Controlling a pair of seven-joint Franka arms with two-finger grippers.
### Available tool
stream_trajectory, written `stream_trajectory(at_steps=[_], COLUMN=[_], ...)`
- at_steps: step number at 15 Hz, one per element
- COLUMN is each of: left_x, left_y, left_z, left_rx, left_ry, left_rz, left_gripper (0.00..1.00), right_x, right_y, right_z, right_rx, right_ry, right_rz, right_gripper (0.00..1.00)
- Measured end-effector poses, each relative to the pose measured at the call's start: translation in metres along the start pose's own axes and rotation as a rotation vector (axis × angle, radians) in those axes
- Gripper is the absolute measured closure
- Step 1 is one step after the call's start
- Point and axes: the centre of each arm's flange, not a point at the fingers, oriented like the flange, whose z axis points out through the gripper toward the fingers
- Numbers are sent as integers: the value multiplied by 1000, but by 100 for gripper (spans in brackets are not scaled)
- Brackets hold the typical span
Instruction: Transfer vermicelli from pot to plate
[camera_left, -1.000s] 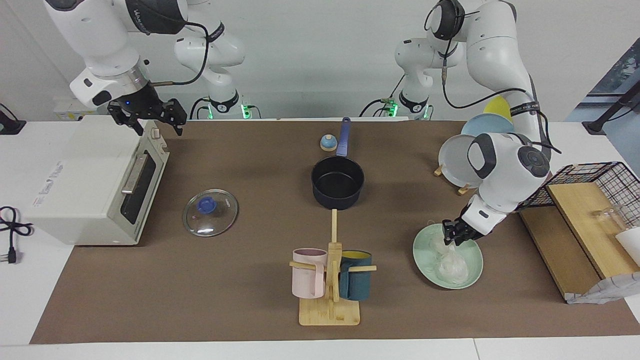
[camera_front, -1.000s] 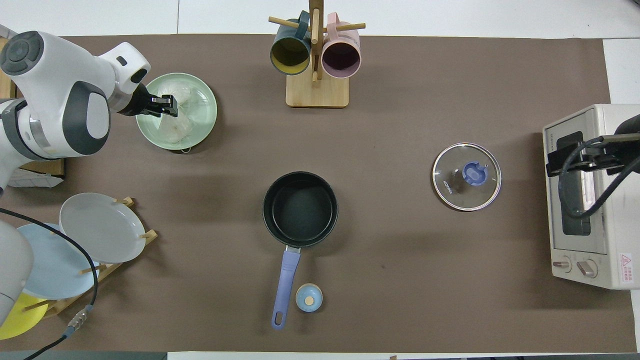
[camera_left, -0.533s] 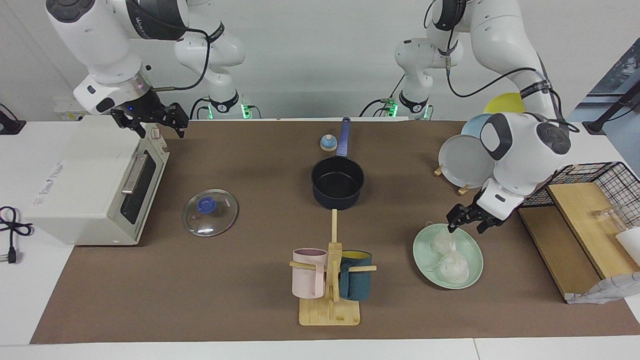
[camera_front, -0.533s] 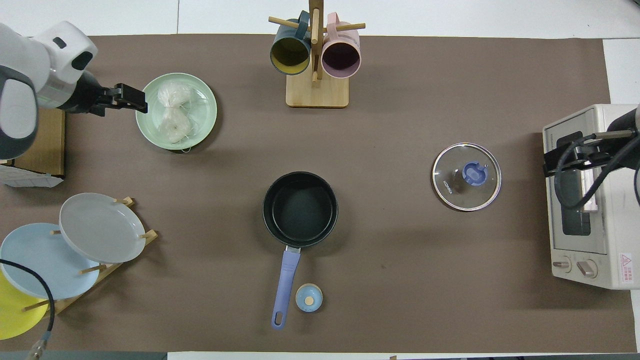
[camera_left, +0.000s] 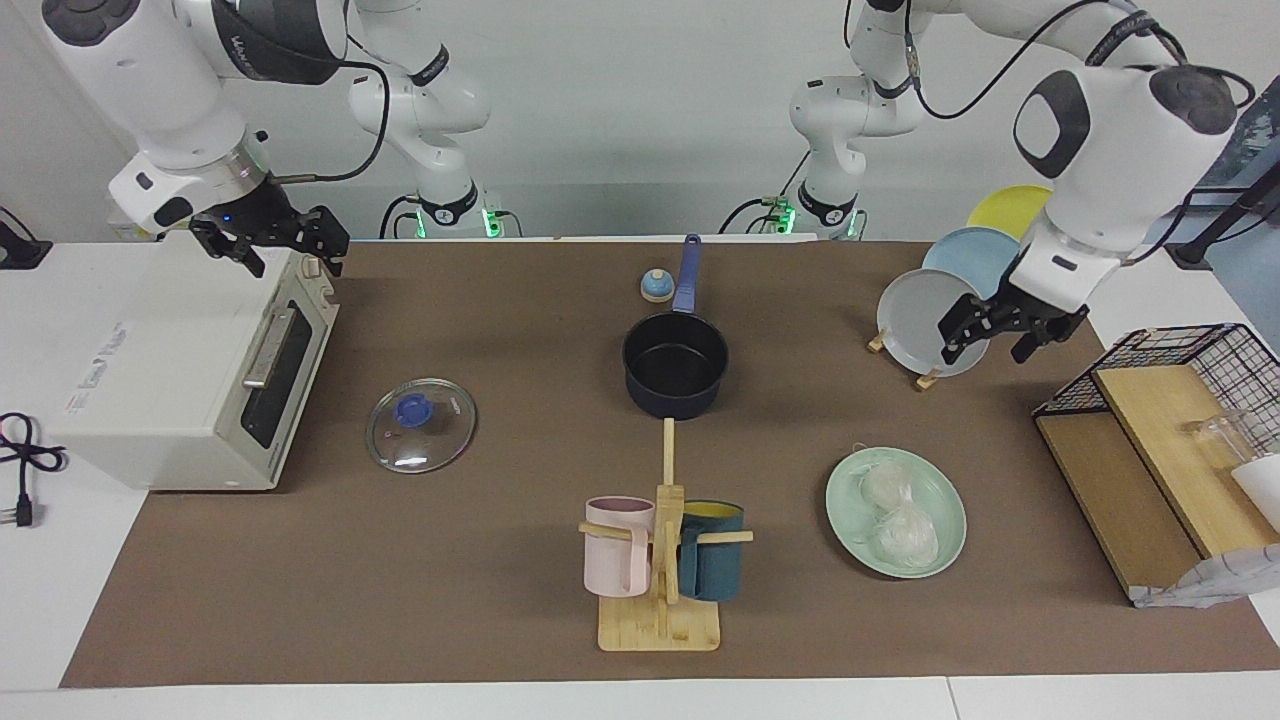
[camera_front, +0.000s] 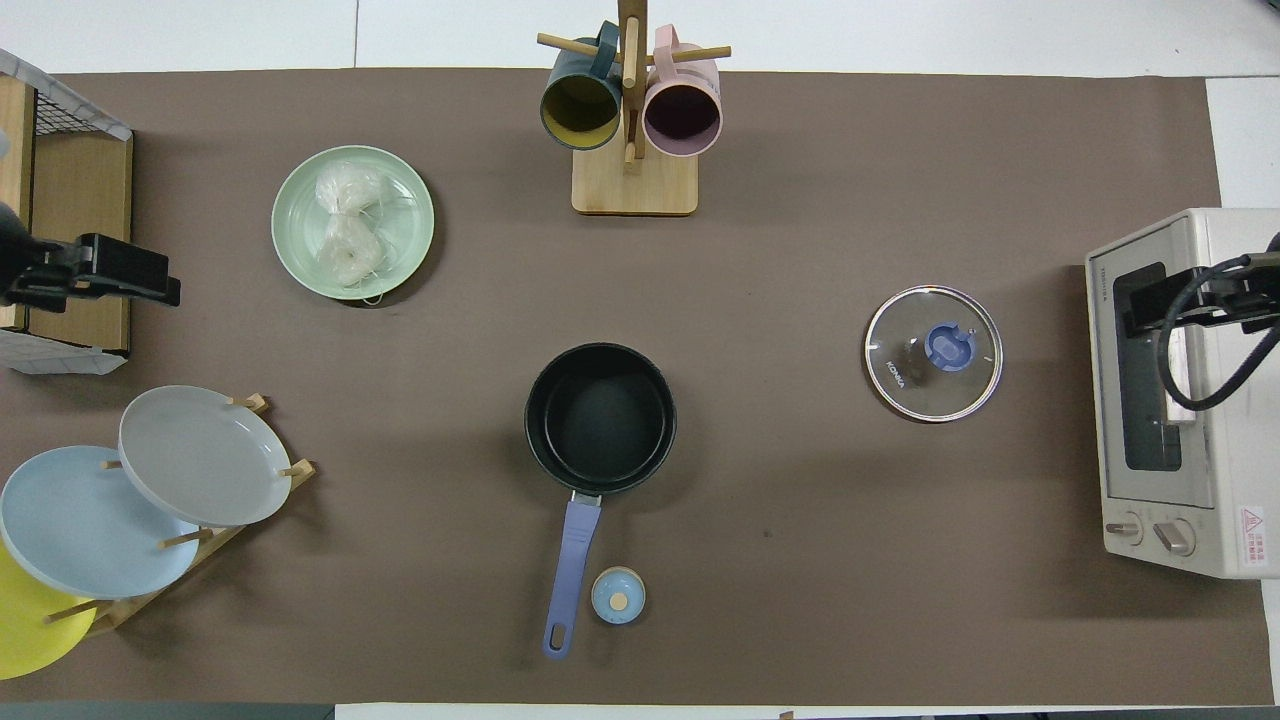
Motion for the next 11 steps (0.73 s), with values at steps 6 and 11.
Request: stream_trajectory(at_steps=[6, 11], left_x=[-16, -17], left_y=[3, 5], left_z=[17, 16], left_rx=[6, 7], left_ry=[-71, -69], left_rz=[-11, -7], left_gripper=[0, 0], right_x=[3, 2], right_y=[-9, -15], right_z=[-3, -3], right_rx=[-2, -3], right_ry=[23, 20], right_rz=[-23, -34], right_gripper=[0, 0])
